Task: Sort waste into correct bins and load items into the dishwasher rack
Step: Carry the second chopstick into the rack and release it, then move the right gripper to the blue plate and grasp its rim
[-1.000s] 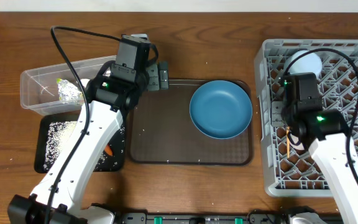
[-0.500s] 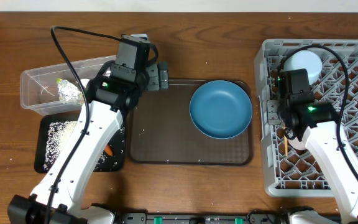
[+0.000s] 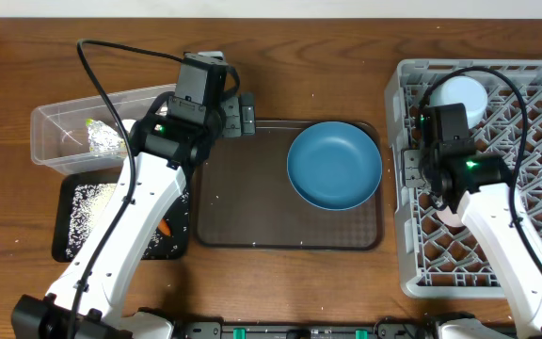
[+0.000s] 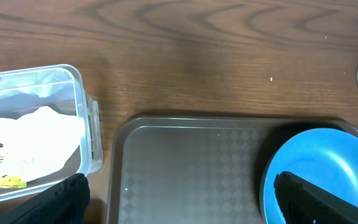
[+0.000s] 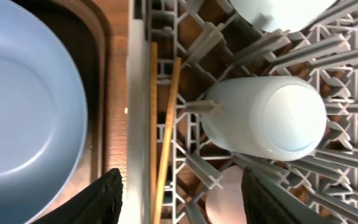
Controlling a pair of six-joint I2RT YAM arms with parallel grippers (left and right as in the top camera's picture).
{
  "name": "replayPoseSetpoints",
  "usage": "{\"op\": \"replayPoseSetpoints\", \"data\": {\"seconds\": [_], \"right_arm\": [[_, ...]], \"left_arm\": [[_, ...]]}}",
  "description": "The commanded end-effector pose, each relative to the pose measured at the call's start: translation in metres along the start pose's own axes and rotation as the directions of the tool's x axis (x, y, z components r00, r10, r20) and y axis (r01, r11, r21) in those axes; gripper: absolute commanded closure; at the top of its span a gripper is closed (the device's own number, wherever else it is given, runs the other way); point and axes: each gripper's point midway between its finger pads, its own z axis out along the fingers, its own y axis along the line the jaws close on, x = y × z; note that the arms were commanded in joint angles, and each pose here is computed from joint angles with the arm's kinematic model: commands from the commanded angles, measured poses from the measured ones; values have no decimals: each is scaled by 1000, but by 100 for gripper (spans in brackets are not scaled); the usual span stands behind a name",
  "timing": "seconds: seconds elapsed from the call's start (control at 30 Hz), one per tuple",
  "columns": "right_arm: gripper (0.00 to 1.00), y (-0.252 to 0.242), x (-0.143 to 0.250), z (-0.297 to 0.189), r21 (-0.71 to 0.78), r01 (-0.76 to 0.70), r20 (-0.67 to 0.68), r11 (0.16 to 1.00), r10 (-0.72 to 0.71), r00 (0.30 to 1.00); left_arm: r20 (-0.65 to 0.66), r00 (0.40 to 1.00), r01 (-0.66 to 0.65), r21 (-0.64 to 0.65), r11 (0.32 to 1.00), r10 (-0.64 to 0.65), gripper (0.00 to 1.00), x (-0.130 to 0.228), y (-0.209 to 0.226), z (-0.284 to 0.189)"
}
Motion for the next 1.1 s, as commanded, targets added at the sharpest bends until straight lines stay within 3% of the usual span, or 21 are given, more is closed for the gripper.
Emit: {"op": "replayPoseSetpoints", "data": {"seconds": [0.0, 0.13, 0.37, 0.73, 1.07], "right_arm": [[40, 17, -11, -17, -98, 8, 62, 995, -1, 998], [50, 43, -27, -40, -248, -15, 138, 969, 51, 989], [55, 96, -42, -70, -456, 70, 228, 887, 41, 973], [52, 145, -20, -72, -505, 183, 208, 844, -86, 974], [50, 192, 8, -27, -523, 242, 102, 818, -222, 970]], "left_arm": [[0, 1000, -8, -15, 1000, 8, 2, -1, 3, 1], [1, 1000, -8, -15, 1000, 8, 2, -1, 3, 1], [1, 1000, -8, -15, 1000, 8, 2, -1, 3, 1], [1, 1000, -8, -15, 1000, 8, 2, -1, 3, 1], [1, 1000, -8, -15, 1000, 8, 2, -1, 3, 1]]}}
